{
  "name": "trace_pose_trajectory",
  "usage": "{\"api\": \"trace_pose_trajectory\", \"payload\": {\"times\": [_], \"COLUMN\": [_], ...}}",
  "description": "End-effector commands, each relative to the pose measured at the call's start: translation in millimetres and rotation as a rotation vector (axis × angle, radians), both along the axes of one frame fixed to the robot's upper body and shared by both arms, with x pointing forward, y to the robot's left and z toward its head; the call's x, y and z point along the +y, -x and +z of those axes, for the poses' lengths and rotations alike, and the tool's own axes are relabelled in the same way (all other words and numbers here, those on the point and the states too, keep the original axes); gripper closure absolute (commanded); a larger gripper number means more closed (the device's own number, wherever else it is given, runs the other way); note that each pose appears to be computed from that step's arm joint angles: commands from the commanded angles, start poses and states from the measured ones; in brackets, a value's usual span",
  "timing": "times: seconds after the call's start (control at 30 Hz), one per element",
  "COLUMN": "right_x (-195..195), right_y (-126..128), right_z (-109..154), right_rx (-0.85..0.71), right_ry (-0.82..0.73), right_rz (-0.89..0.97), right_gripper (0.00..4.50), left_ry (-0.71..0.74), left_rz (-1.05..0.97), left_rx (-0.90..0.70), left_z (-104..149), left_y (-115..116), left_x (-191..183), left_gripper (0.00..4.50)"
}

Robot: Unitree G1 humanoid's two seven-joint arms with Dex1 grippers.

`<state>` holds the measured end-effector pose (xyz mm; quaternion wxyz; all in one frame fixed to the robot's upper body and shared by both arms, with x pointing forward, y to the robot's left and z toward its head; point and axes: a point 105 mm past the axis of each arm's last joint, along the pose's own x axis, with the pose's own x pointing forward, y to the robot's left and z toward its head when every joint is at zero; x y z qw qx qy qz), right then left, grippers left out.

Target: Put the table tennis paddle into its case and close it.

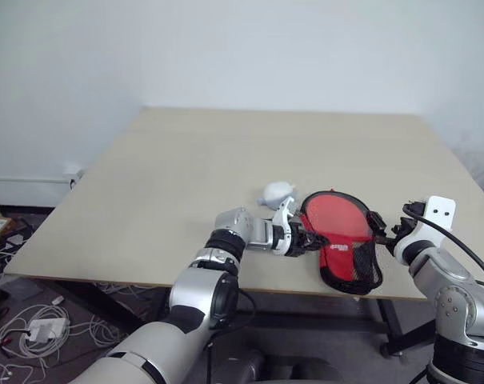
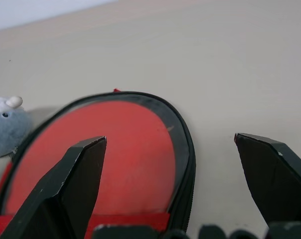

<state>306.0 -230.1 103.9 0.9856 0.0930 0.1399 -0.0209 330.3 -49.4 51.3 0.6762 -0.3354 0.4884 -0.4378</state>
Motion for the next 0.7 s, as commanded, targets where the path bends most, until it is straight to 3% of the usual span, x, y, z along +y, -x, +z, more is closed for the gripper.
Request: {"api": "trace_pose_trajectory", "payload": {"times": [0.03,0.43,0.7], "right_x": [-2,1,3], "right_y": [-2,0,5], "right_z": [14,15,11], "right_rx": [-0.057,-0.06,-0.043], "right_ry": [0.015,0.024,0.032], "right_rz": [-0.013,0.001,0.005], "right_gripper": [0.0,0.0,0.0], "left_ry": [0.048,-0.068,-0.055], "left_rz": [-0.001,-0.043,-0.164], "left_rx": [-0.024,0.068,0.069], "left_z": [18,14,29], "left_y": [-5,3,28], "left_x": [-4,43,67], "left_gripper": [4.47,4.47,4.47]}}
